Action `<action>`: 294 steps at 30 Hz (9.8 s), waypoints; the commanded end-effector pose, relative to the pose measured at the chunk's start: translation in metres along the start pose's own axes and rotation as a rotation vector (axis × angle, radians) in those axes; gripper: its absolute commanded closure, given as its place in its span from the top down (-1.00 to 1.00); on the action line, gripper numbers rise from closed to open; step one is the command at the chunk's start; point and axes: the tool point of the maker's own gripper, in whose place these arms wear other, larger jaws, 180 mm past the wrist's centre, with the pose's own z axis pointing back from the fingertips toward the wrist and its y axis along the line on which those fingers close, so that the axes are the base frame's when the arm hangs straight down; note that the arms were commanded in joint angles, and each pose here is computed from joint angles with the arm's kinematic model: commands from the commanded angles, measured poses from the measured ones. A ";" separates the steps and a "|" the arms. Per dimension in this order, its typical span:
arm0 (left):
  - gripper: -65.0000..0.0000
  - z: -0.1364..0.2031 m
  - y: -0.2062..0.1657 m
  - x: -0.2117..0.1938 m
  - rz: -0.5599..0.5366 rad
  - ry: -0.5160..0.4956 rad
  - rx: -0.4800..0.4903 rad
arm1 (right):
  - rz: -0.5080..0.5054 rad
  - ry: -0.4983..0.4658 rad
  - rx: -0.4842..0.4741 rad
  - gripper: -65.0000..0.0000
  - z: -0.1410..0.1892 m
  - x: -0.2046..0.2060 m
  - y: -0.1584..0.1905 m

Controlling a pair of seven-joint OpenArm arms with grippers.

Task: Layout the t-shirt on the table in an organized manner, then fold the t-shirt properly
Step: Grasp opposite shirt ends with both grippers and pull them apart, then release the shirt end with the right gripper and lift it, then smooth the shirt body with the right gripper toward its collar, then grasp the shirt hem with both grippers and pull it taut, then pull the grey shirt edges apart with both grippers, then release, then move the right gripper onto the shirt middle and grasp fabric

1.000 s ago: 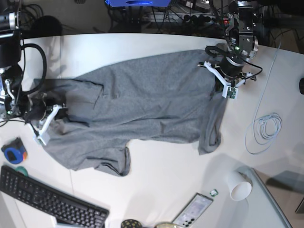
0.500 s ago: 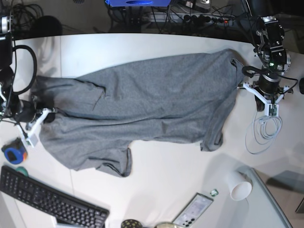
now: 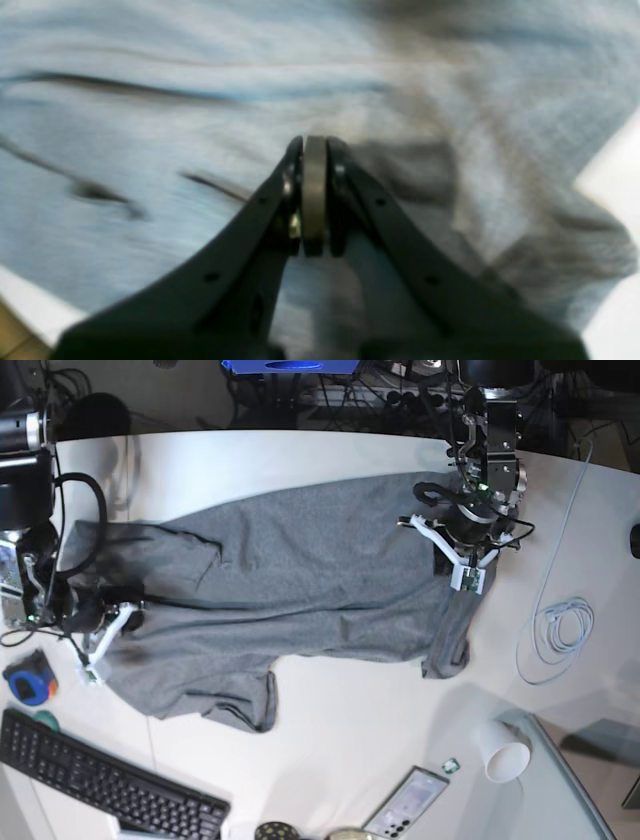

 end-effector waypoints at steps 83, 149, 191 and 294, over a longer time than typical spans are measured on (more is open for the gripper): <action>-1.00 0.103 0.147 0.033 0.000 -0.164 0.384 | 0.537 0.132 -0.207 -0.07 0.136 -0.082 0.048; -1.00 0.113 0.221 -0.021 0.118 -0.044 0.531 | 0.799 0.390 0.253 -0.97 0.046 -0.152 0.213; -1.00 -0.097 -0.018 0.087 0.052 -0.002 -0.090 | 0.182 0.167 0.032 -0.96 -0.002 -0.053 -0.004; -1.00 0.159 0.223 -0.014 0.075 -0.071 0.563 | 0.569 -0.160 0.132 -0.96 0.032 0.039 0.178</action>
